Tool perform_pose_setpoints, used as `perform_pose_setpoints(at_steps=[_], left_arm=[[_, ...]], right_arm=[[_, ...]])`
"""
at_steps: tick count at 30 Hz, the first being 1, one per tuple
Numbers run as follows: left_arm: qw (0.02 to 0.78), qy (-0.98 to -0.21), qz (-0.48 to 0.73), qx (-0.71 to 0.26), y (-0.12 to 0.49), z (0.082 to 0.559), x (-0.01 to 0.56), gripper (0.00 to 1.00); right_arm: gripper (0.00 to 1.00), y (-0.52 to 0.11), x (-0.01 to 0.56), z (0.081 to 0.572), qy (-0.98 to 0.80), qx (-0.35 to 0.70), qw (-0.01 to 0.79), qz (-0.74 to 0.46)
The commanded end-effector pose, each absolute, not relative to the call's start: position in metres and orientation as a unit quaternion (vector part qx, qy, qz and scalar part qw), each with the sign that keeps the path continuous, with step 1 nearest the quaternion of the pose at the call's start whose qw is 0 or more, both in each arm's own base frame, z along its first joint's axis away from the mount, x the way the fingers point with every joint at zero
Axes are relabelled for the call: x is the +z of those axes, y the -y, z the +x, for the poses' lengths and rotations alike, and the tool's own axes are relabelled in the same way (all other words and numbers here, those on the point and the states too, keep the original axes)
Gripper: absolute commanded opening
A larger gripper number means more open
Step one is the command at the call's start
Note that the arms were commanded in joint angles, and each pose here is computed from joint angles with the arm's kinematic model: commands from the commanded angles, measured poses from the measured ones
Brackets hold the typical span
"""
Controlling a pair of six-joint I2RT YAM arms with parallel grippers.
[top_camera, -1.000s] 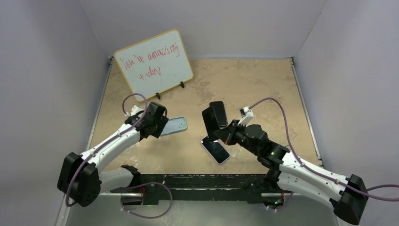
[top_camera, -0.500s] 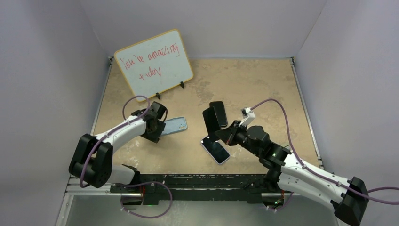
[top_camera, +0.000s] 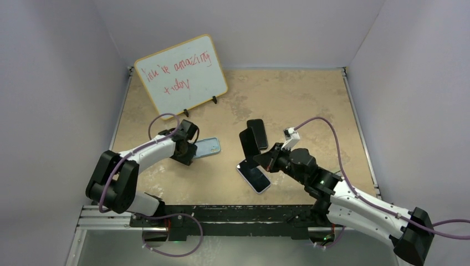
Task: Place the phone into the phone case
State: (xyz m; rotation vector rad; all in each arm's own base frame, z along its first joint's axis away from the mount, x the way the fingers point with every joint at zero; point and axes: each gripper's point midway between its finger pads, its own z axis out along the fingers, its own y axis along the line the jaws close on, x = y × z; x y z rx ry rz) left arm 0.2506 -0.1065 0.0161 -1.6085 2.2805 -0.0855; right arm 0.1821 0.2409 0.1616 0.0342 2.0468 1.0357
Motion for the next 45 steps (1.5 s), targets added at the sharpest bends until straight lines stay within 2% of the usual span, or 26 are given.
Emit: perform_pose_setpoints(at_steps=[1, 7, 13, 16, 19, 22, 27, 28, 31, 34, 37, 45], left_arm=[[0.181, -0.807, -0.562, -0.019, 0.1, 0.251, 0.009, 0.31], [0.203, -0.854, -0.478, 0.01, 0.09, 0.25, 0.022, 0.0], [0.215, -0.897, -0.385, -0.01, 0.093, 0.245, 0.034, 0.0], [0.218, -0.927, -0.296, -0.077, 0.12, 0.257, 0.043, 0.0], [0.256, -0.937, -0.197, -0.13, 0.149, 0.268, 0.061, 0.0], [0.281, -0.934, -0.156, -0.157, 0.17, 0.267, 0.069, 0.0], [0.262, -0.944, -0.133, -0.151, 0.181, 0.266, 0.051, 0.0], [0.259, -0.943, -0.129, -0.161, 0.185, 0.266, 0.049, 0.05], [0.266, -0.935, -0.12, -0.199, 0.196, 0.267, 0.056, 0.29], [0.291, -0.922, -0.11, -0.229, 0.201, 0.269, 0.078, 0.41], [0.308, -0.912, -0.103, -0.252, 0.196, 0.272, 0.102, 0.58], [0.344, -0.888, -0.049, -0.301, 0.172, 0.271, 0.147, 0.88]], right_arm=[[0.0, -0.25, 0.197, 0.19, -0.777, 0.447, 0.442, 0.018], [0.0, -0.249, 0.197, 0.189, -0.781, 0.445, 0.438, 0.022], [0.0, -0.253, 0.207, 0.187, -0.775, 0.459, 0.434, 0.018], [0.0, -0.259, 0.201, 0.183, -0.78, 0.465, 0.418, 0.006], [0.0, -0.264, 0.189, 0.18, -0.788, 0.468, 0.4, 0.004], [0.0, -0.269, 0.186, 0.18, -0.792, 0.471, 0.389, 0.005], [0.0, -0.269, 0.186, 0.18, -0.792, 0.472, 0.386, 0.008], [0.0, -0.27, 0.186, 0.179, -0.791, 0.476, 0.384, 0.007], [0.0, -0.275, 0.183, 0.176, -0.791, 0.487, 0.37, 0.007], [0.0, -0.278, 0.177, 0.176, -0.794, 0.491, 0.36, 0.016], [0.0, -0.281, 0.176, 0.177, -0.791, 0.497, 0.356, 0.024], [0.0, -0.292, 0.171, 0.181, -0.787, 0.516, 0.335, 0.049]])
